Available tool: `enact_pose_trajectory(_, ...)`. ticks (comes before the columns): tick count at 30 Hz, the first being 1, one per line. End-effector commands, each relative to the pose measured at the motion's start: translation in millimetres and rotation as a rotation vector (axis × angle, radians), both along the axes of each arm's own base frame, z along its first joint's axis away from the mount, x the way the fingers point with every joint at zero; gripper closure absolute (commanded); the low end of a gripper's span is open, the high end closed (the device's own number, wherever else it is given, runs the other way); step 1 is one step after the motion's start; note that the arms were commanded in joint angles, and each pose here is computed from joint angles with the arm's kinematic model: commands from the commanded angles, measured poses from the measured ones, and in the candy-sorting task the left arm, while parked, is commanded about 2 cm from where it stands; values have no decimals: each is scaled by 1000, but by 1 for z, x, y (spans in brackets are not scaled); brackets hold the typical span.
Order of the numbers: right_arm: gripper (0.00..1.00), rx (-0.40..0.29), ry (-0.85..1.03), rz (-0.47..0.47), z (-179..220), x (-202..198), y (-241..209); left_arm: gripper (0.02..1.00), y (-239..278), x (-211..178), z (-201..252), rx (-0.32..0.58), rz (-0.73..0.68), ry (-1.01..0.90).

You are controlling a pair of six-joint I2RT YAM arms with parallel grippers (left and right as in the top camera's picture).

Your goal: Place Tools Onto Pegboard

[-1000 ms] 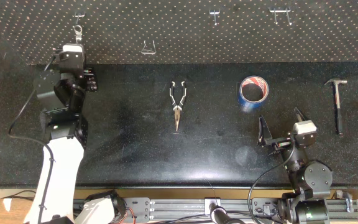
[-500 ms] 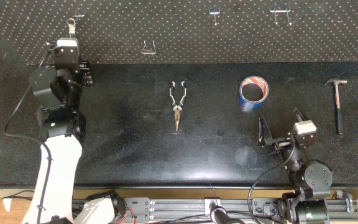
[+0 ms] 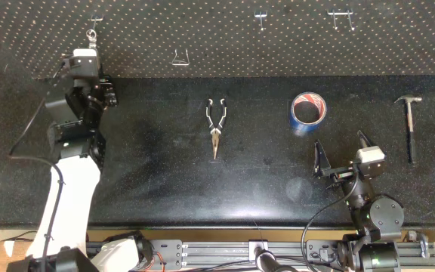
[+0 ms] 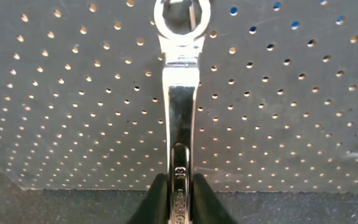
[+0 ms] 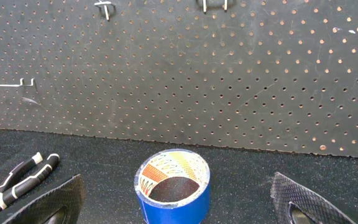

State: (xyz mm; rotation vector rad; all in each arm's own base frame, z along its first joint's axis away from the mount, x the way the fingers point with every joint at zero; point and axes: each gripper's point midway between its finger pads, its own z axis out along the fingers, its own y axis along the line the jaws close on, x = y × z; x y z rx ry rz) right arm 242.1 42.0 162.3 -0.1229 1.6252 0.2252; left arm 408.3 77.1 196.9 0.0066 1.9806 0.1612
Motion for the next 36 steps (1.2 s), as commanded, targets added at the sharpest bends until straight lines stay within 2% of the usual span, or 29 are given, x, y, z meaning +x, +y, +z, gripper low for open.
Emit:
enact_pose_trajectory(1,25,7,3,6,-1,0,2,86,5,3,3,-4,25,0)
enact_pose_trajectory(2,25,7,3,6,-1,0,2,23,4,1,5,-26,34,-4)
enact_pose_trajectory(5,25,7,3,6,-1,0,2,23,-1,-17,20,-126,70,-15)
enact_pose_trajectory(8,23,7,3,6,-1,0,2,23,-21,-43,33,-139,41,6)
enact_pose_trajectory(11,25,7,3,6,-1,0,2,23,-58,-71,37,-156,-59,58)
enact_pose_trajectory(12,23,7,3,6,-1,0,2,23,-55,-78,32,-149,-36,85)
enact_pose_trajectory(13,23,7,3,6,-1,0,2,23,-62,-83,27,-195,-53,112)
enact_pose_trajectory(16,25,7,3,6,-1,0,2,23,-74,-82,22,-246,-88,132)
enact_pose_trajectory(17,23,7,3,6,-1,0,2,23,-81,-80,14,-238,-94,161)
enact_pose_trajectory(18,23,7,3,6,-1,0,2,23,-88,-77,7,-238,-85,185)
enact_pose_trajectory(20,25,7,3,6,-1,0,2,23,-101,-73,-15,-299,5,249)
enact_pose_trajectory(22,23,7,3,6,-1,0,2,23,-129,-72,-36,-331,7,315)
enact_pose_trajectory(25,23,7,3,6,-1,0,2,23,-182,-81,-68,-292,-115,438)
enact_pose_trajectory(30,25,7,3,6,-1,0,2,23,-218,-68,-90,-222,-144,596)
enact_pose_trajectory(34,25,7,3,6,-1,0,2,25,-242,-47,-101,-267,-165,674)
enact_pose_trajectory(36,25,7,3,6,-1,0,2,23,-246,-42,-120,-307,-114,726)
